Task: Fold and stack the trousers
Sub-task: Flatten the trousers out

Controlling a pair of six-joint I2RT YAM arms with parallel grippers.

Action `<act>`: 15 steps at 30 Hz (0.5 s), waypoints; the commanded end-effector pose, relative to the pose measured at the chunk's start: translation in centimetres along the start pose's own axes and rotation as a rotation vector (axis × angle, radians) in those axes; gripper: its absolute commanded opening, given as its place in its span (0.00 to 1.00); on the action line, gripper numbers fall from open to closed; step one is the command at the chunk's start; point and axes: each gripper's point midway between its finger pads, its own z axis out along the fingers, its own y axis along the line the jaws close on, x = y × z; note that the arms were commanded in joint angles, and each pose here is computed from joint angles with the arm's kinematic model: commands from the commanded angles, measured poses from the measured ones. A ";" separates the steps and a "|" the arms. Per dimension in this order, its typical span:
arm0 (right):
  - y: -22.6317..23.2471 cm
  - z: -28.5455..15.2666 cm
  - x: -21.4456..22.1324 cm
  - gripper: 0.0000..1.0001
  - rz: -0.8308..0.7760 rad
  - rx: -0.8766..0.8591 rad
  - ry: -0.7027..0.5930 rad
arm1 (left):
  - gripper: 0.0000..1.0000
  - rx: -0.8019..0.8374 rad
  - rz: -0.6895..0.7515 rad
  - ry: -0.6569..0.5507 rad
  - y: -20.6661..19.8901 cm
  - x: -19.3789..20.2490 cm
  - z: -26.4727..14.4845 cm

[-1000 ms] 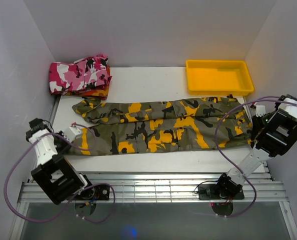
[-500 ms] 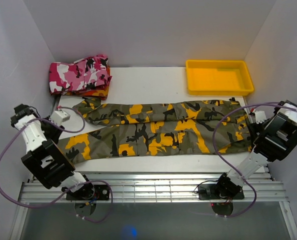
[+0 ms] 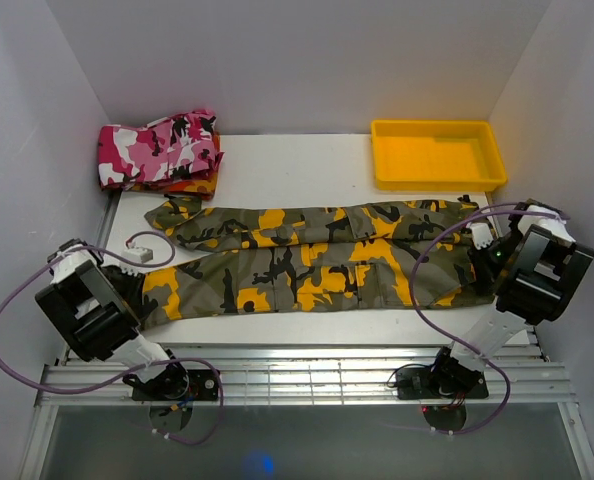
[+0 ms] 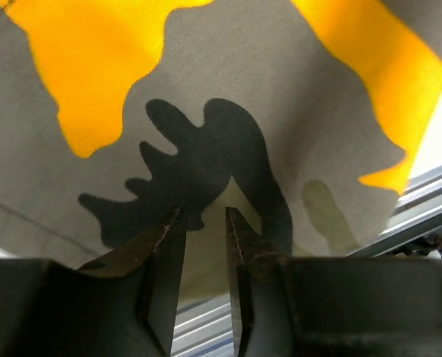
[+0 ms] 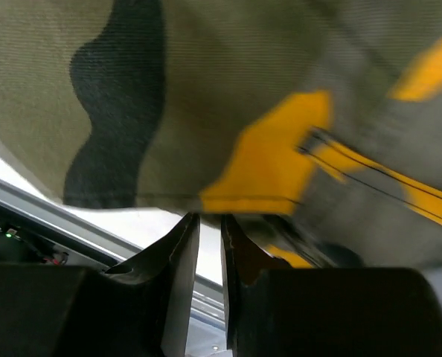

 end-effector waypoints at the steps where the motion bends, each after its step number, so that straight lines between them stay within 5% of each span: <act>1: 0.1 1.6 0.3 0.24 -0.003 0.011 0.021 | 0.40 -0.075 -0.088 -0.022 2.7 -0.5 1.4; 11: -1.3 5.3 3.2 0.23 -0.044 0.101 0.157 | 0.41 -0.265 -0.225 -0.032 13.4 -3.4 3.1; 15: 0.2 2.6 1.1 0.23 -0.075 0.048 0.055 | 0.44 -0.309 -0.213 -0.086 15.6 -5.7 1.0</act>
